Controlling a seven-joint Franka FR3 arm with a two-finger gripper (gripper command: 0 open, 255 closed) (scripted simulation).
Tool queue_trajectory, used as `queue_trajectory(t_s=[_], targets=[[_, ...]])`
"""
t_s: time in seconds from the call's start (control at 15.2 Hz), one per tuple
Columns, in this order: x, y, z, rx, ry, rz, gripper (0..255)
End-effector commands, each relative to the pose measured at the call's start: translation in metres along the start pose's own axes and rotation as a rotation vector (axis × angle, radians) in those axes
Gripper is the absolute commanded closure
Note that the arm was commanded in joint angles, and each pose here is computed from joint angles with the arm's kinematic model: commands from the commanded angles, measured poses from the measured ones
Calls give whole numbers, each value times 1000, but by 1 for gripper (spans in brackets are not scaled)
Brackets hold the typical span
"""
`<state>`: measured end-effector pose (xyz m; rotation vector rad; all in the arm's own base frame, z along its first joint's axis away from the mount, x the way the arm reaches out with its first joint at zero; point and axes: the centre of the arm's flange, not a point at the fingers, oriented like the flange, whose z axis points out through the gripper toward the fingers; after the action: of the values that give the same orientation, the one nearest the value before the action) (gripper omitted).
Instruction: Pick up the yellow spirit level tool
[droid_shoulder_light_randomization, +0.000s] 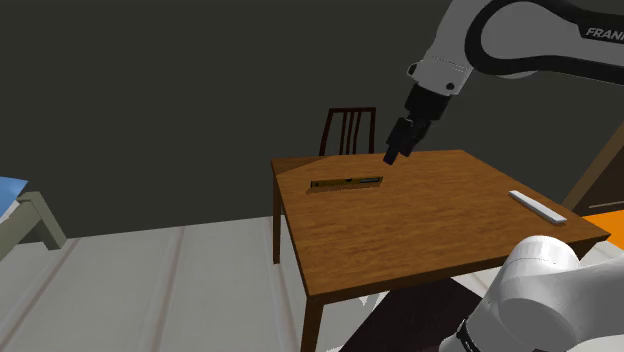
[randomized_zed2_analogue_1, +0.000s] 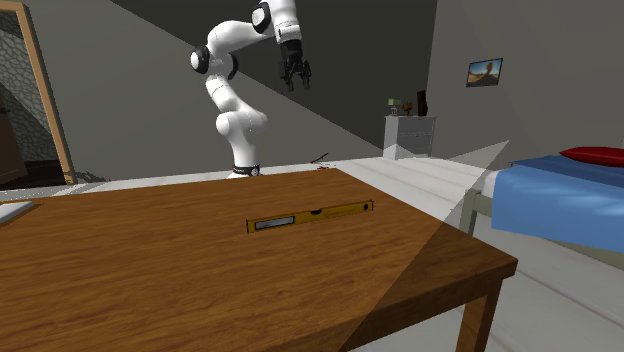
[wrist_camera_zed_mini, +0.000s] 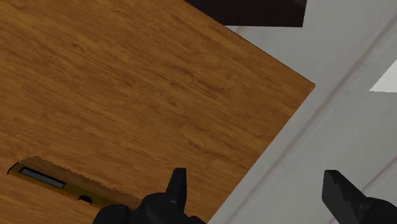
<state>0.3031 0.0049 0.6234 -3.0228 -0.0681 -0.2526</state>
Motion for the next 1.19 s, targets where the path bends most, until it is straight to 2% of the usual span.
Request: queue_trajectory(t_s=[0.0,1.12], targets=[[0,0,0,0,0,0,0],[91,161,128,-18,-117,-456,0]])
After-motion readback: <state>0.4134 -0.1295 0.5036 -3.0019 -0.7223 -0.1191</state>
